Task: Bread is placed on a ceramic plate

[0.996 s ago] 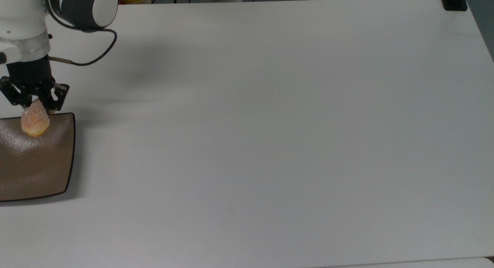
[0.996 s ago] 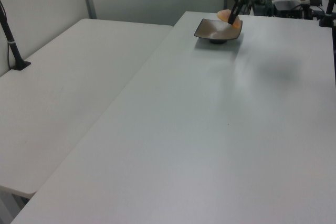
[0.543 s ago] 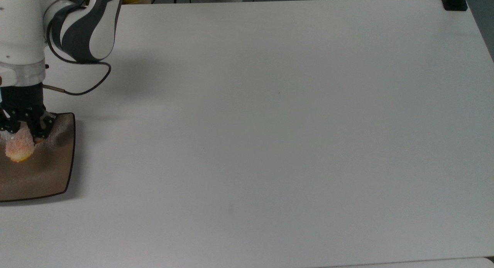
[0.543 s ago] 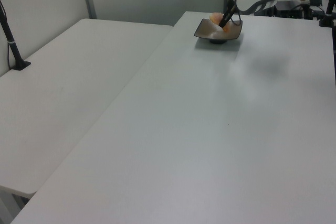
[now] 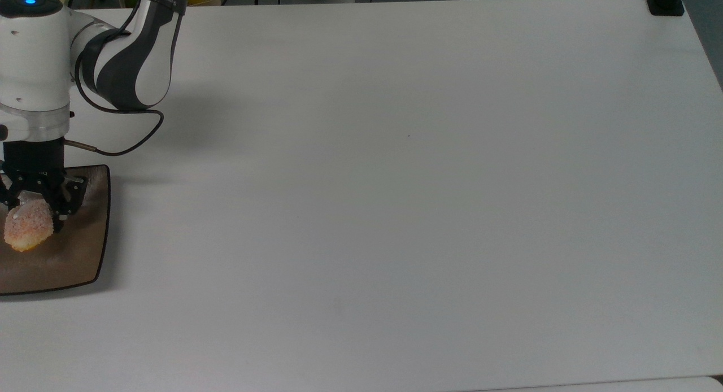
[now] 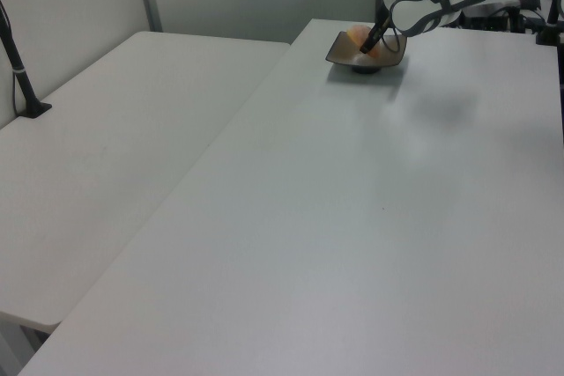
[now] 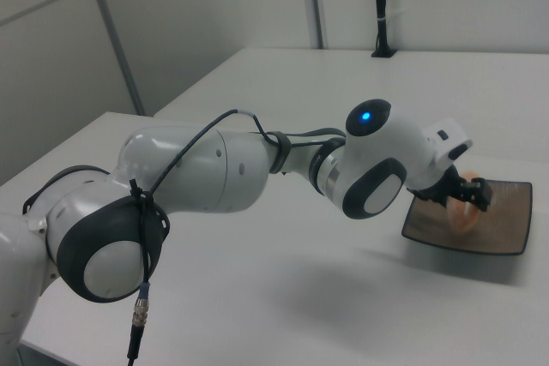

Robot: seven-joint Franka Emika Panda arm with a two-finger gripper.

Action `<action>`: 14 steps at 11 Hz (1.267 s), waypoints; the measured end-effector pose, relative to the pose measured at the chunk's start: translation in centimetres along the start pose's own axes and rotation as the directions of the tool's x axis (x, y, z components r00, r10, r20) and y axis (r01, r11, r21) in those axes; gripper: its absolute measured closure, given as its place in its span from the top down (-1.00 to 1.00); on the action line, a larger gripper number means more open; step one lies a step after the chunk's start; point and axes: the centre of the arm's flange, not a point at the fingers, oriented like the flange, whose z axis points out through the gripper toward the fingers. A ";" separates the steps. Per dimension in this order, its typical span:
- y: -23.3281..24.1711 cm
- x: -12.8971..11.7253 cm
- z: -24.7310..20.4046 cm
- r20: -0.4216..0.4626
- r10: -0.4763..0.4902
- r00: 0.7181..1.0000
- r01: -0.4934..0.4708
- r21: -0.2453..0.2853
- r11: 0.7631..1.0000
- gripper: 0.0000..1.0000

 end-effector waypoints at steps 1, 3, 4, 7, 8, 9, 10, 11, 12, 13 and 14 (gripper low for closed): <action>-0.1 0.0 0.0 0.000 0.000 1.000 0.000 0.001 1.000 0.59; -0.1 0.0 0.1 0.000 0.000 1.000 0.000 0.002 1.000 1.00; -0.1 0.1 0.0 -0.007 0.000 1.000 0.000 -0.002 1.000 1.00; -0.6 2.7 -3.2 -0.076 0.001 0.997 -0.001 0.002 1.000 1.00; -1.2 4.2 -5.8 -0.106 0.017 0.994 -0.016 0.014 1.000 1.00; -2.0 5.2 -8.4 -0.117 0.044 0.992 -0.041 0.032 0.999 1.00; -2.6 6.0 -11.2 -0.096 0.081 0.992 -0.075 0.062 0.995 1.00; -3.0 6.5 -13.7 -0.060 0.110 0.992 -0.104 0.091 0.990 1.00; -3.8 7.2 -16.5 -0.010 0.140 0.990 -0.138 0.127 0.982 1.00; -4.7 7.8 -19.4 0.053 0.170 0.984 -0.177 0.162 0.971 1.00; -5.7 8.1 -22.3 0.126 0.197 0.972 -0.219 0.191 0.957 1.00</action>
